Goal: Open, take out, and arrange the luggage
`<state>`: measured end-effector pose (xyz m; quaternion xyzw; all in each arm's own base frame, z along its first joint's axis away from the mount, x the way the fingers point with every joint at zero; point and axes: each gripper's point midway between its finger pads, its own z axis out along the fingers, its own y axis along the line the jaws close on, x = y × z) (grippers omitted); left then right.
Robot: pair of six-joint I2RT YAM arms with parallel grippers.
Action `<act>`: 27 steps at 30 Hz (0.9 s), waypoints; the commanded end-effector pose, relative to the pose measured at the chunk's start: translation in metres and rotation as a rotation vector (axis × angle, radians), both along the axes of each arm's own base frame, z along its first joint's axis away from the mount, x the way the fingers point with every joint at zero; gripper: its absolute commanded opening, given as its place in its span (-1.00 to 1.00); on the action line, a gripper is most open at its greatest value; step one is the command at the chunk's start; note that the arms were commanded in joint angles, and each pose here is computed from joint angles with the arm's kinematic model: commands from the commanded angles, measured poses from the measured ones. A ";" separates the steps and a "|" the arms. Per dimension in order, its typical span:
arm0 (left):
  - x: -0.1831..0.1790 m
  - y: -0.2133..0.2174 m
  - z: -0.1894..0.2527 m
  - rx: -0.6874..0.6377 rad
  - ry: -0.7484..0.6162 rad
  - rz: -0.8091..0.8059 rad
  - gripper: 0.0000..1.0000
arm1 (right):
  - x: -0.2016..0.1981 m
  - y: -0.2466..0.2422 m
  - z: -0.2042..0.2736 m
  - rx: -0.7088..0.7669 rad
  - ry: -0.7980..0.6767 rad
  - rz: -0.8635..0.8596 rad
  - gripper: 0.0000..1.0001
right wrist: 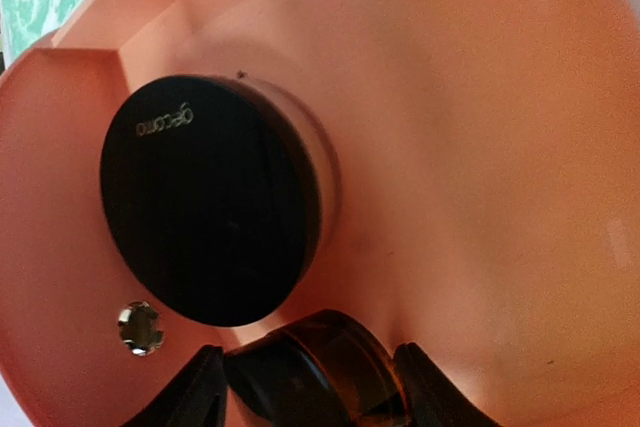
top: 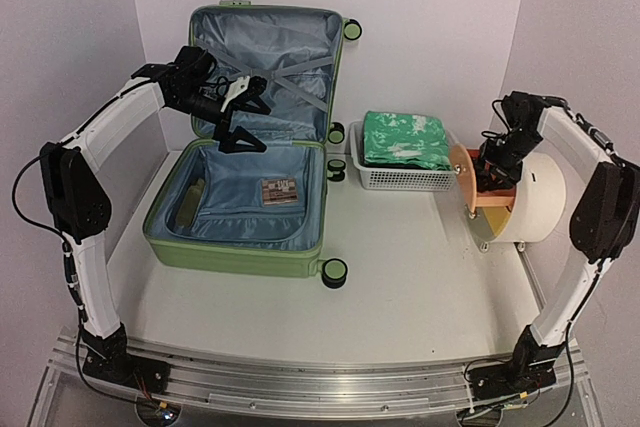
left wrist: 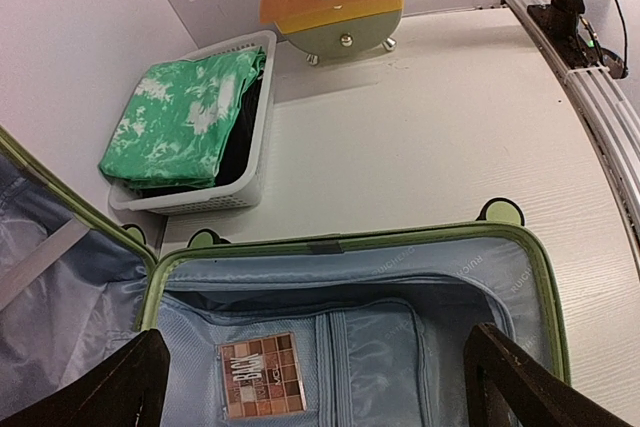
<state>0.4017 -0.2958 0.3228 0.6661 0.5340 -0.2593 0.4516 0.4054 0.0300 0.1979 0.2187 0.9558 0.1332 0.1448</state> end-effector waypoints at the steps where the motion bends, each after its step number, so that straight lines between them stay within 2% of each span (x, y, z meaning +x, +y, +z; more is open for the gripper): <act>1: -0.005 -0.001 0.018 -0.034 -0.035 -0.016 0.99 | 0.019 -0.014 0.048 -0.135 -0.153 0.029 0.24; 9: -0.007 0.000 0.020 -0.035 -0.038 -0.017 0.99 | 0.024 -0.015 0.063 -0.205 -0.187 0.062 0.25; 13: -0.007 0.000 0.020 -0.035 -0.039 -0.018 0.99 | 0.017 -0.021 0.047 -0.246 -0.141 0.069 0.15; 16: -0.008 0.000 0.020 -0.035 -0.040 -0.018 0.99 | 0.011 -0.023 0.033 -0.251 -0.105 0.061 0.15; 27: -0.008 0.000 0.019 -0.031 -0.040 -0.024 0.99 | 0.011 -0.024 0.033 -0.185 -0.292 -0.102 0.13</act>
